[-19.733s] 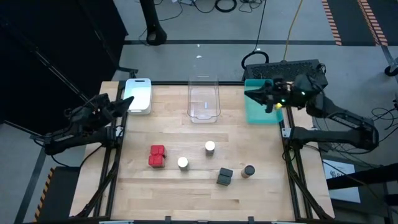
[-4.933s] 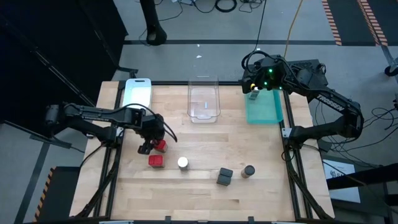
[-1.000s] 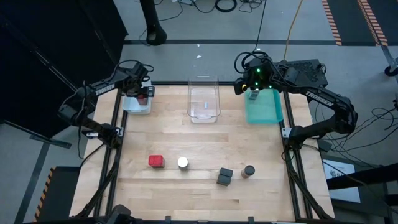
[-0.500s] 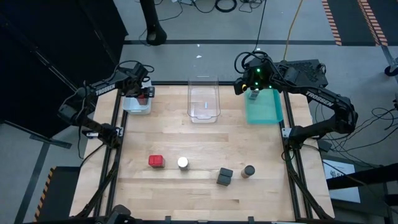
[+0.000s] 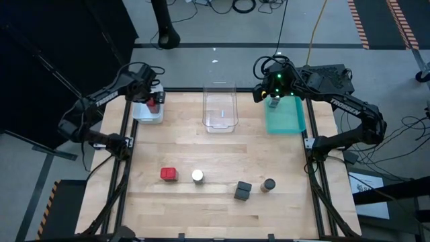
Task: Sort spices by type
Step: Put the top black seasoning can into the transparent bin
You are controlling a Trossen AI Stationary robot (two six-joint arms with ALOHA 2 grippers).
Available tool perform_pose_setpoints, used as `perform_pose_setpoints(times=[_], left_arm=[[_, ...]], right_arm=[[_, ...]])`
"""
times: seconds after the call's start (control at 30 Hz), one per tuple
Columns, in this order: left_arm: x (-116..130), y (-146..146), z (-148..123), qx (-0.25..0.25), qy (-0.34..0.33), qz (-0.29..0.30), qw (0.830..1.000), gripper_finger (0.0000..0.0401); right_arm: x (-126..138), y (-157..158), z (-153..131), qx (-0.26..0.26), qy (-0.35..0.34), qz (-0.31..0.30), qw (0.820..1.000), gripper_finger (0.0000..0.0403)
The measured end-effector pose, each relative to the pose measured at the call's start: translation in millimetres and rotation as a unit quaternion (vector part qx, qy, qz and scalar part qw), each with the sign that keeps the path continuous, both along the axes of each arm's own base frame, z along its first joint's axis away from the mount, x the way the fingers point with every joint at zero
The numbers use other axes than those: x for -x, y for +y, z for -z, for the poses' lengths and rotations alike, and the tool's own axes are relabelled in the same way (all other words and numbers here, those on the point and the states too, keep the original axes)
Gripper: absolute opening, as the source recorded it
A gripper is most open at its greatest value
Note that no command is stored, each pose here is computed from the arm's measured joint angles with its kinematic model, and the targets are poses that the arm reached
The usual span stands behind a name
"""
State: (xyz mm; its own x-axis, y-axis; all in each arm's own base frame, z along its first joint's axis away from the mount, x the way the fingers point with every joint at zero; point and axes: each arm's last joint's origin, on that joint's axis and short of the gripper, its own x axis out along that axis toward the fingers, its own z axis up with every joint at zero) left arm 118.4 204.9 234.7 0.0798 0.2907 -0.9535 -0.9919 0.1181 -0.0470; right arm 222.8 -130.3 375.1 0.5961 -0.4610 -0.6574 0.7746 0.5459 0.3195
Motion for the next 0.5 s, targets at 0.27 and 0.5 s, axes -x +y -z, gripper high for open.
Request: perform_pose_setpoints(times=[0.27,0.5], left_arm=[[3,-31,-34,-0.001,-0.015,0.034,0.999,0.0288],[-12,-71,-69,-0.051,-0.121,0.139,0.981,0.0288]], right_arm=[[0,0,0,0.0,0.0,-0.001,1.0,0.0247],[-1,1,-1,-0.008,-0.011,-0.011,1.0,0.0247]])
